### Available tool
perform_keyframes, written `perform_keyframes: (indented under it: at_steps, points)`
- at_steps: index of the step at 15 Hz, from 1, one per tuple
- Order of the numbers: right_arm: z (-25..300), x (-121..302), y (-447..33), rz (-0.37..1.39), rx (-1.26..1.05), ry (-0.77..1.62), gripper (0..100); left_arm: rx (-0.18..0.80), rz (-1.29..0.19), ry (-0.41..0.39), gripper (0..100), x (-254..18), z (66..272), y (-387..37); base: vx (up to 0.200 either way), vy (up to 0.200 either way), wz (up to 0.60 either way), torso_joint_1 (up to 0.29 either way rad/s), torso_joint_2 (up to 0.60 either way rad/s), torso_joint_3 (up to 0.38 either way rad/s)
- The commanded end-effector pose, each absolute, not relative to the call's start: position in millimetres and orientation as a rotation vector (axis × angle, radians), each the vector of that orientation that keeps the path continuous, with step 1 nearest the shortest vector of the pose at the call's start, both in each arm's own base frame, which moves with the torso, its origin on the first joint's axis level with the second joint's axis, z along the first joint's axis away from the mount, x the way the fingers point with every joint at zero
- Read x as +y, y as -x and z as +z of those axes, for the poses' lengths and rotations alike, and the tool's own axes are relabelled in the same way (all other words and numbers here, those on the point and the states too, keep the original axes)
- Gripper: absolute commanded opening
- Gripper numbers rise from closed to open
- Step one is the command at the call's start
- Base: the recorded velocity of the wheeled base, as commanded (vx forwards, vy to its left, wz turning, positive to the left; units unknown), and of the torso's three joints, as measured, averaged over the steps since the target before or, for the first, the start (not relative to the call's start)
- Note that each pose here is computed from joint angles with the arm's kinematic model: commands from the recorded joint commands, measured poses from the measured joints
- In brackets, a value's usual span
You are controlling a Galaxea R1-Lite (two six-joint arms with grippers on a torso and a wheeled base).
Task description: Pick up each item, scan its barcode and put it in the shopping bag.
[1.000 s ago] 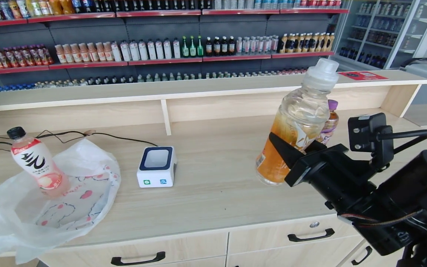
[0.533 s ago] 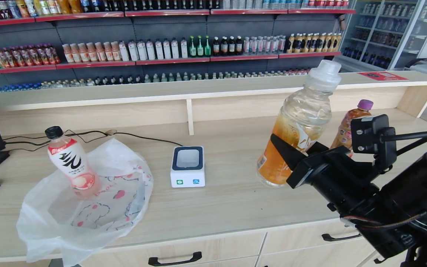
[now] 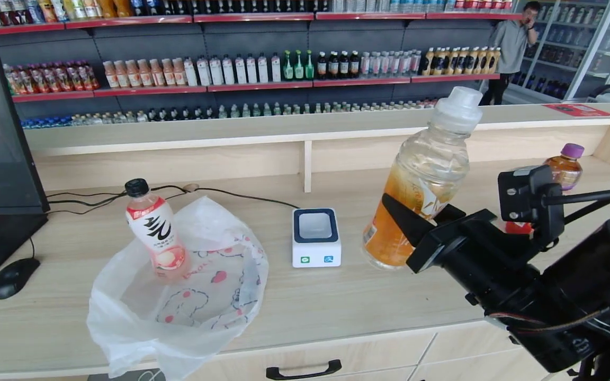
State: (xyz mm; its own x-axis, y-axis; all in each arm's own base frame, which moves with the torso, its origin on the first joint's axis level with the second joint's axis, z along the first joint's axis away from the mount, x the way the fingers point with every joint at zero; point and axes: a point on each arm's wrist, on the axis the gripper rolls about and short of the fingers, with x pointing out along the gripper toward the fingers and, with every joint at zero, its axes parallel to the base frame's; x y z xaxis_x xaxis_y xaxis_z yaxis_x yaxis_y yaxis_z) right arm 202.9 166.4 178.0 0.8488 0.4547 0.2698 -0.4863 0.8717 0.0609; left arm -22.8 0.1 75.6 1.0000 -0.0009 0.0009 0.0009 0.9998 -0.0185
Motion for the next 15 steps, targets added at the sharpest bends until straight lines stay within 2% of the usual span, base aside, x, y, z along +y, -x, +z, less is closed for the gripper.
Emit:
perform_keyframes:
  at_steps: [1,3,7,15]
  points:
    - [179.3,165.6,-202.7,0.493,-0.257,-0.136,0,0.000,0.000,0.018,100,0.1,75.7,22.7,0.000,0.000,0.00,0.000,0.00,0.000]
    - [179.3,165.9,-203.1,0.493,-0.257,-0.136,0,0.000,-0.002,0.020,100,0.2,75.7,22.7,0.000,0.000,0.00,0.000,0.00,0.000]
    - [177.7,165.0,-202.0,0.493,-0.250,-0.132,0,0.000,0.000,0.020,100,0.1,75.7,22.7,0.000,0.000,0.60,0.000,0.00,0.004]
    - [184.5,168.1,-204.2,0.517,-0.285,-0.120,0,-0.002,-0.002,0.020,100,0.2,75.6,22.8,0.000,0.000,0.00,0.000,0.00,0.000]
